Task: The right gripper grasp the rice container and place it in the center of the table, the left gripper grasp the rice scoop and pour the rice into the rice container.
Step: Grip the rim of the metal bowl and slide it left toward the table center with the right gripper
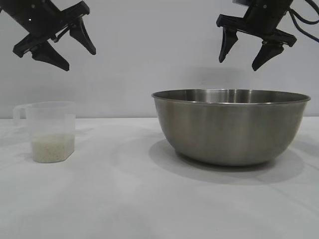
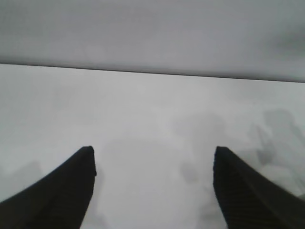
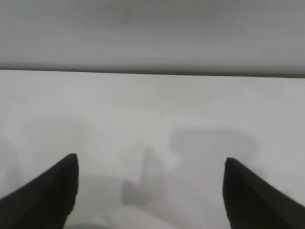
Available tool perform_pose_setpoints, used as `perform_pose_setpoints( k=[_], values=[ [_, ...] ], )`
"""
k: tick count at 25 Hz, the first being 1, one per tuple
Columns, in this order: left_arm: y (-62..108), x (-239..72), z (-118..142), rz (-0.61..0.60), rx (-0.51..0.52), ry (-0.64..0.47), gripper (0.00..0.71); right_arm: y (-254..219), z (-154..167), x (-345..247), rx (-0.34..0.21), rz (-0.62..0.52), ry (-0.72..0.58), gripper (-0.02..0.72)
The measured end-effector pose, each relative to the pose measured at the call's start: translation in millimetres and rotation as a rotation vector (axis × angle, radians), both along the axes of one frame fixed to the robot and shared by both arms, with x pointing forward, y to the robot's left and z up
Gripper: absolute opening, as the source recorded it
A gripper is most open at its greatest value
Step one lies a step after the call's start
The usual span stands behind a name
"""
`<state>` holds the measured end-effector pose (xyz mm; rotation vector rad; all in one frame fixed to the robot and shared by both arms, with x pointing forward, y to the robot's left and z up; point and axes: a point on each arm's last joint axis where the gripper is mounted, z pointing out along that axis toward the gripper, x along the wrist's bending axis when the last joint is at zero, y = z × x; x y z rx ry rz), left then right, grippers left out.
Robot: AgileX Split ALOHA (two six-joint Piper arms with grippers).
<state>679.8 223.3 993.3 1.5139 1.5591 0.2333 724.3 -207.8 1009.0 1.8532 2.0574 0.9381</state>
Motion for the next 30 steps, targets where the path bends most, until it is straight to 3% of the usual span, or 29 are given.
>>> perform_pose_setpoints(
  k=[11, 15, 20, 23, 30],
  values=[
    [0.0, 0.0, 0.0, 0.0, 0.0, 0.0, 0.461, -0.4, -1.4, -1.7, -0.014, 0.011, 0.02, 0.566],
    [-0.3, -0.2, 0.0, -0.012, 0.01, -0.006, 0.461, -5.8, 2.6, -13.0, -0.078, 0.054, 0.105, 0.566],
    [-1.2, -0.9, -0.2, -0.025, 0.008, -0.003, 0.461, -19.5, 22.5, -35.2, -0.11, 0.095, 0.258, 0.566],
    [-1.3, -1.0, -0.2, -0.027, 0.008, -0.002, 0.461, -20.2, 30.6, -46.8, -0.119, 0.124, 0.333, 0.566],
    [-1.4, -1.1, -0.2, -0.03, 0.009, -0.003, 0.461, -20.8, 30.4, -58.0, -0.111, 0.121, 0.374, 0.566]
  ],
)
